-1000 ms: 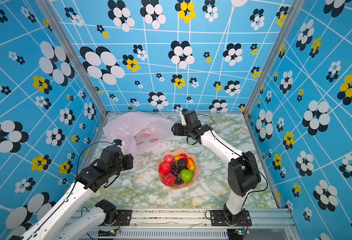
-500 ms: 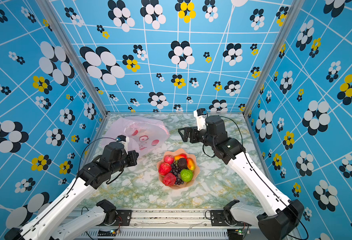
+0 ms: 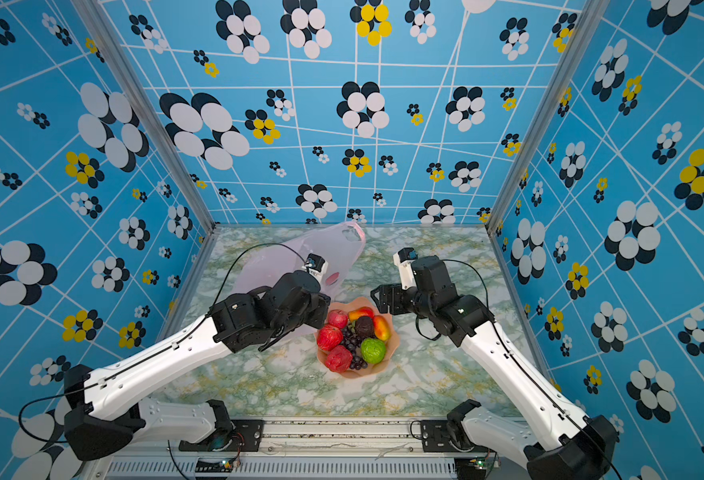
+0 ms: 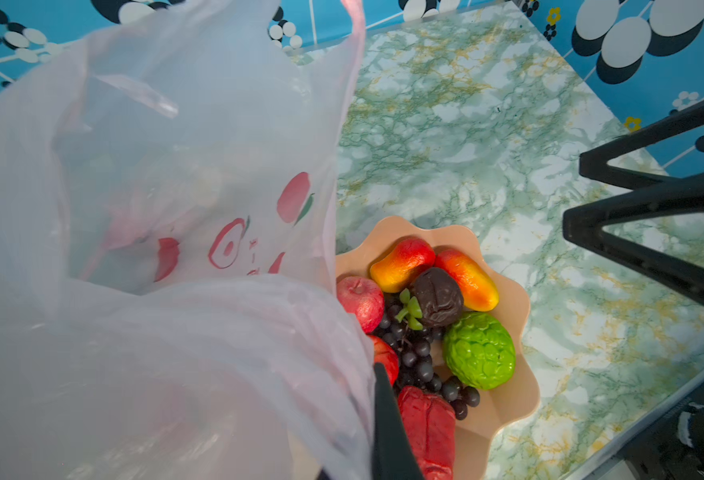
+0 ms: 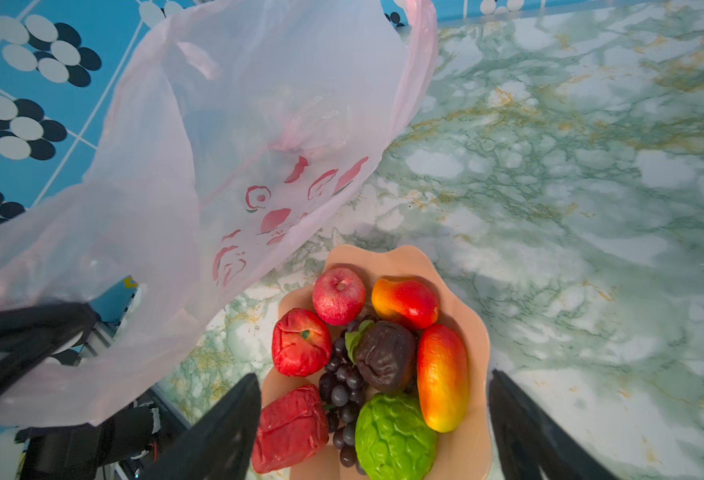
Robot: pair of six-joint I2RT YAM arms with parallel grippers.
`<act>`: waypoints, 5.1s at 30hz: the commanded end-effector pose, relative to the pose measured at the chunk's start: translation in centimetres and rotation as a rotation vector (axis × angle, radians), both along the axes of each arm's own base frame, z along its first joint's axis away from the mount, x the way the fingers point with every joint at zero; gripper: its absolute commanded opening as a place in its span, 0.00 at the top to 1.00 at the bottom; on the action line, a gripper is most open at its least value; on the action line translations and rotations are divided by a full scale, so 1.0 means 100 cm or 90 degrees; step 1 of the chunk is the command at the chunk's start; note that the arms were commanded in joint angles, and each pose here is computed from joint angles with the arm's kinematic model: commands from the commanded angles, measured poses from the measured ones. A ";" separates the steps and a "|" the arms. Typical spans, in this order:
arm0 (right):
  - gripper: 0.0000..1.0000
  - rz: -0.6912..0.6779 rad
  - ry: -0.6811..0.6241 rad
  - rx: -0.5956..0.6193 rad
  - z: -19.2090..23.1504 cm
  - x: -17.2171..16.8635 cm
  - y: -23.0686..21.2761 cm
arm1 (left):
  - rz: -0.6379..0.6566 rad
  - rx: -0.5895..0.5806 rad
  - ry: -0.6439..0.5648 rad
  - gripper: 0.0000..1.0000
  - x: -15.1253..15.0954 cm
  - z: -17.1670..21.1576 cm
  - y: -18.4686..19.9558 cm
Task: Place the fruits into the plastic bag
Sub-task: 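Lower the right gripper onto the red cylindrical fruit and grasp it, then lift the red fruit with the right gripper and drop it into the bag, then withdraw the right gripper from the bag back toward the fruit plate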
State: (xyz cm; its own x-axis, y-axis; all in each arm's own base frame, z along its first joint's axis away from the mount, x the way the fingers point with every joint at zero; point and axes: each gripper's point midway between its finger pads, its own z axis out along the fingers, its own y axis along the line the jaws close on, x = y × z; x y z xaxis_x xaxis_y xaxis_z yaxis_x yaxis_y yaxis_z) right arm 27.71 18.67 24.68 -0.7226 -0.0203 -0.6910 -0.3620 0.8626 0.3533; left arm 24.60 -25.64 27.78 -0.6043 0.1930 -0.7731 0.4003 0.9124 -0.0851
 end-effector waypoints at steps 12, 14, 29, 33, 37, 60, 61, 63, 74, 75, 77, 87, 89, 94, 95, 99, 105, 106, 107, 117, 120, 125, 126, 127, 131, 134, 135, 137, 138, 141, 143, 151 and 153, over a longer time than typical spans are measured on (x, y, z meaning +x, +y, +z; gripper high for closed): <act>0.23 0.061 0.150 -0.101 -0.081 -0.042 0.028 | 0.088 -0.019 -0.004 1.00 -0.021 -0.032 0.060; 0.22 0.078 0.153 -0.112 -0.086 -0.043 0.034 | 0.086 -0.018 -0.004 1.00 -0.021 -0.033 0.060; 0.01 0.388 0.011 -0.228 -0.086 -0.114 0.093 | 0.091 -0.021 -0.009 1.00 -0.023 -0.035 0.065; 0.01 0.441 -0.028 -0.262 -0.092 -0.127 0.106 | 0.090 -0.022 -0.007 1.00 -0.023 -0.036 0.065; 0.01 0.464 -0.065 -0.310 -0.101 -0.127 0.117 | 0.094 -0.036 -0.007 1.00 -0.024 -0.037 0.066; 0.12 0.411 -0.047 -0.449 -0.152 -0.092 0.127 | 0.100 -0.051 -0.001 1.00 -0.027 -0.039 0.070; 0.15 0.408 -0.046 -0.453 -0.152 -0.092 0.126 | 0.101 -0.053 -0.001 1.00 -0.027 -0.039 0.071; 0.22 0.402 -0.046 -0.450 -0.151 -0.091 0.126 | 0.102 -0.051 0.000 1.00 -0.026 -0.040 0.071; 0.50 0.377 -0.081 -0.401 -0.127 -0.091 0.125 | 0.101 -0.058 0.002 1.00 -0.026 -0.039 0.070; 0.51 0.374 -0.088 -0.396 -0.123 -0.090 0.124 | 0.101 -0.058 0.002 1.00 -0.026 -0.039 0.070; 0.51 0.361 -0.104 -0.378 -0.112 -0.090 0.121 | 0.101 -0.060 0.000 1.00 -0.026 -0.038 0.070; 0.51 0.264 -0.145 -0.117 -0.029 -0.086 0.107 | 0.081 -0.090 -0.008 1.00 -0.027 -0.033 0.064; 0.48 0.228 -0.156 -0.048 -0.008 -0.083 0.106 | 0.080 -0.099 -0.013 1.00 -0.027 -0.030 0.064; 0.51 0.139 -0.168 0.083 0.028 -0.065 0.108 | 0.072 -0.116 -0.019 1.00 -0.027 -0.028 0.061; 0.52 0.126 -0.163 0.099 0.031 -0.060 0.111 | 0.072 -0.117 -0.020 1.00 -0.027 -0.028 0.061; 0.54 0.109 -0.125 0.122 0.031 -0.038 0.135 | 0.065 -0.123 -0.020 1.00 -0.028 -0.028 0.058; 0.55 0.049 -0.059 0.116 0.002 0.011 0.167 | 0.058 -0.140 -0.033 1.00 -0.028 -0.019 0.057; 0.57 0.038 -0.040 0.119 -0.006 0.020 0.172 | 0.057 -0.143 -0.035 1.00 -0.028 -0.017 0.056; 0.58 0.029 -0.020 0.124 -0.014 0.030 0.178 | 0.053 -0.144 -0.036 1.00 -0.028 -0.016 0.055; 0.58 0.009 0.088 0.106 -0.085 0.089 0.242 | 0.039 -0.169 -0.038 1.00 -0.026 -0.009 0.047; 0.52 0.005 0.109 0.129 -0.093 0.096 0.254 | 0.041 -0.170 -0.037 1.00 -0.025 -0.011 0.048; 0.06 0.034 0.131 0.185 -0.092 0.096 0.271 | 0.045 -0.178 -0.031 1.00 -0.026 -0.013 0.051; 0.01 0.036 0.119 0.197 -0.080 0.101 0.273 | 0.045 -0.179 -0.030 1.00 -0.026 -0.013 0.051; 0.01 0.032 0.115 0.195 -0.078 0.103 0.271 | 0.048 -0.179 -0.028 1.00 -0.026 -0.015 0.053; 0.01 -0.010 0.121 0.179 -0.089 0.118 0.245 | 0.054 -0.185 -0.028 1.00 -0.026 -0.015 0.057; 0.01 -0.062 0.110 0.151 -0.097 0.133 0.212 | 0.059 -0.190 -0.027 1.00 -0.027 -0.016 0.060; 0.01 -0.079 0.103 0.144 -0.097 0.139 0.200 | 0.061 -0.192 -0.028 1.00 -0.027 -0.015 0.062; 0.01 -0.115 0.087 0.128 -0.095 0.149 0.174 | 0.065 -0.192 -0.027 1.00 -0.028 -0.017 0.065; 0.01 -0.129 0.076 0.118 -0.092 0.153 0.161 | 0.067 -0.191 -0.026 1.00 -0.028 -0.018 0.066; 0.01 -0.160 0.039 0.086 -0.077 0.163 0.128 | 0.073 -0.190 -0.027 1.00 -0.028 -0.022 0.070; 0.01 -0.172 0.017 0.060 -0.067 0.167 0.111 | 0.077 -0.193 -0.028 1.00 -0.028 -0.024 0.071; 0.01 -0.215 -0.046 -0.005 -0.036 0.175 0.050 | 0.106 -0.213 -0.043 1.00 -0.020 -0.031 0.077; 0.01 -0.206 -0.065 -0.010 -0.025 0.176 0.046 | 0.114 -0.220 -0.045 1.00 -0.017 -0.031 0.079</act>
